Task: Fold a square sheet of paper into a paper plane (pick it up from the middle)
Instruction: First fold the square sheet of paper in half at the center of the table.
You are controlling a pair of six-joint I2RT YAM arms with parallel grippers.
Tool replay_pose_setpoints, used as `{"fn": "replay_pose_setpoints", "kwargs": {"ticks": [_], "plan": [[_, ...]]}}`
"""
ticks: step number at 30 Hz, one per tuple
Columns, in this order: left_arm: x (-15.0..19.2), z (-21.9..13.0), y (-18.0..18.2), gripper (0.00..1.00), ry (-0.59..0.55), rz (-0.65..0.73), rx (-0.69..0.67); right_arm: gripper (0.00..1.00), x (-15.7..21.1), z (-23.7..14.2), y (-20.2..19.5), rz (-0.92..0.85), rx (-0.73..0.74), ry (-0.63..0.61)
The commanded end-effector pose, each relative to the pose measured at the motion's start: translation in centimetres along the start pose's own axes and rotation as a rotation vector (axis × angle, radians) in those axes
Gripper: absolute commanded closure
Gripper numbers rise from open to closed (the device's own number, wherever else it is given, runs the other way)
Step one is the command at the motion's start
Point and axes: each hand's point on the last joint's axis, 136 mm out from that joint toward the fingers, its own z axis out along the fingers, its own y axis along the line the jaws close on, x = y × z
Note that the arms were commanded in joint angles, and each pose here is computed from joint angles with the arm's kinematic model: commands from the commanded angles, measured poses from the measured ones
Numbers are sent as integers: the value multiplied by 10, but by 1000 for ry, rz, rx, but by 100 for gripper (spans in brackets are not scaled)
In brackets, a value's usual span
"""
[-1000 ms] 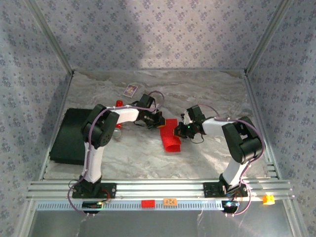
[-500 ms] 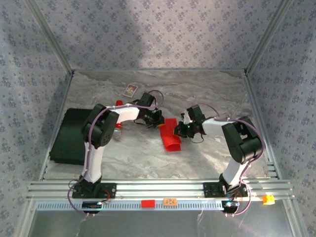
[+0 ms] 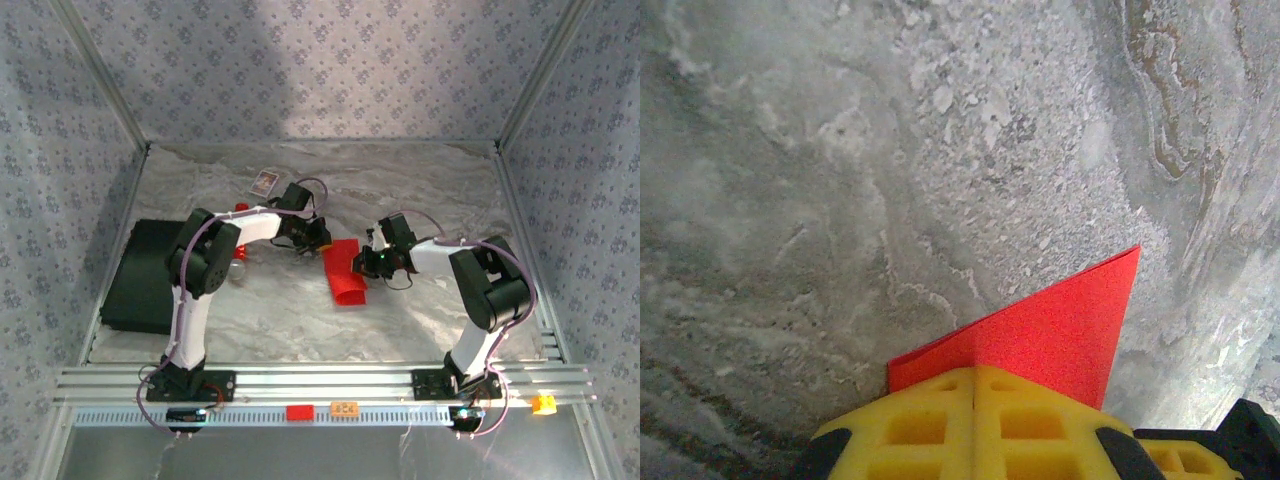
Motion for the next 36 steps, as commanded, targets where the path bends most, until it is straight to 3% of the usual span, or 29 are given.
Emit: {"fn": "replay_pose_setpoints", "kwargs": {"ticks": [1,21,28,36], "plan": [[-27,-1,43,100,-101,-70,-143,100,44,4,-54,92,186,123],[-40,-13,35,100,-145,-80,-149,100,44,5,-51,94,171,121],[-45,-31,12,100,-172,-34,-114,100,43,5,-49,94,166,116],[-16,-50,-14,100,-155,40,-64,100,39,5,-45,102,156,100]]}}
